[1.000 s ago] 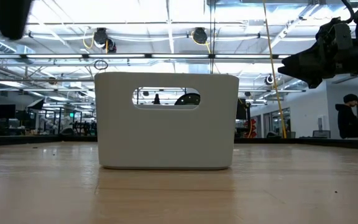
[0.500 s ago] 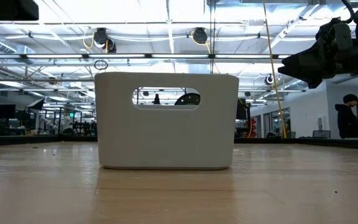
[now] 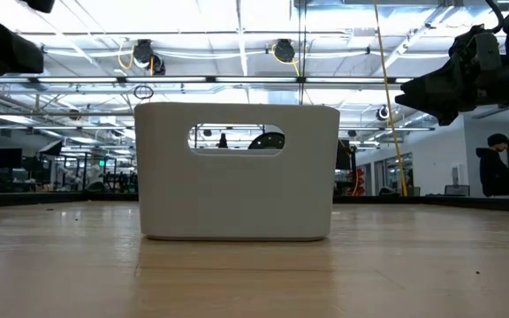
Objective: Pick & Place food coloring
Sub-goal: Put the small orange food coloring bottle into the gray bin
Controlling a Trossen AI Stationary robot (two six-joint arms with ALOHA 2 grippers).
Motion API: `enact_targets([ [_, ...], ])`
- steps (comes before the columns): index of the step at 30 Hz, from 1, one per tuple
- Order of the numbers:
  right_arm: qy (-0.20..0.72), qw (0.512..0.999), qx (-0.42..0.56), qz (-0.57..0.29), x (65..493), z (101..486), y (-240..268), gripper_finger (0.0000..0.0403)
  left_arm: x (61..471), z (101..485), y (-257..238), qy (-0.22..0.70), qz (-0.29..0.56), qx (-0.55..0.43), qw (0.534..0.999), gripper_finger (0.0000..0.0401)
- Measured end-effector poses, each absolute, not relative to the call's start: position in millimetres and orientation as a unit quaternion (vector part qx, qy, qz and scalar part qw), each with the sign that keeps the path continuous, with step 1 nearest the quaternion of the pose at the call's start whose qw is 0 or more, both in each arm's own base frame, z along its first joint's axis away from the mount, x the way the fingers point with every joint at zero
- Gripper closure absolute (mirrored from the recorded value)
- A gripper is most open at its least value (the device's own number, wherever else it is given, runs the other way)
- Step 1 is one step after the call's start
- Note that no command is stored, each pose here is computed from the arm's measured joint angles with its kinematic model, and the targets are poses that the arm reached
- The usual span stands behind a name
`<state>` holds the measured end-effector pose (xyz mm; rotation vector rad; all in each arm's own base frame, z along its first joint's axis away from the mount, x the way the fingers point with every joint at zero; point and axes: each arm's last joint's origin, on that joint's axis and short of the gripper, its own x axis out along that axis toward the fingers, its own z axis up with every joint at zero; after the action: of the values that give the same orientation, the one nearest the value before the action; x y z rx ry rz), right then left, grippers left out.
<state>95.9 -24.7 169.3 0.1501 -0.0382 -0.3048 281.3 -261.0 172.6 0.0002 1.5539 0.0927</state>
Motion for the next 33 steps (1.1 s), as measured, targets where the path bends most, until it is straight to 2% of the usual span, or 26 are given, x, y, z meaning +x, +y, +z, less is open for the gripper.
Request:
enact_targets([
  [12,-0.019,0.985,0.075,-0.151,95.9,169.3,-24.6,0.0234,285.0,172.6,-263.3,0.681,0.04,-0.002,0.732,0.0174],
  [33,-0.019,0.985,0.075,-0.152,95.9,169.2,-24.7,0.0234,283.9,172.7,-264.3,0.675,0.054,-0.01,0.736,0.0174],
])
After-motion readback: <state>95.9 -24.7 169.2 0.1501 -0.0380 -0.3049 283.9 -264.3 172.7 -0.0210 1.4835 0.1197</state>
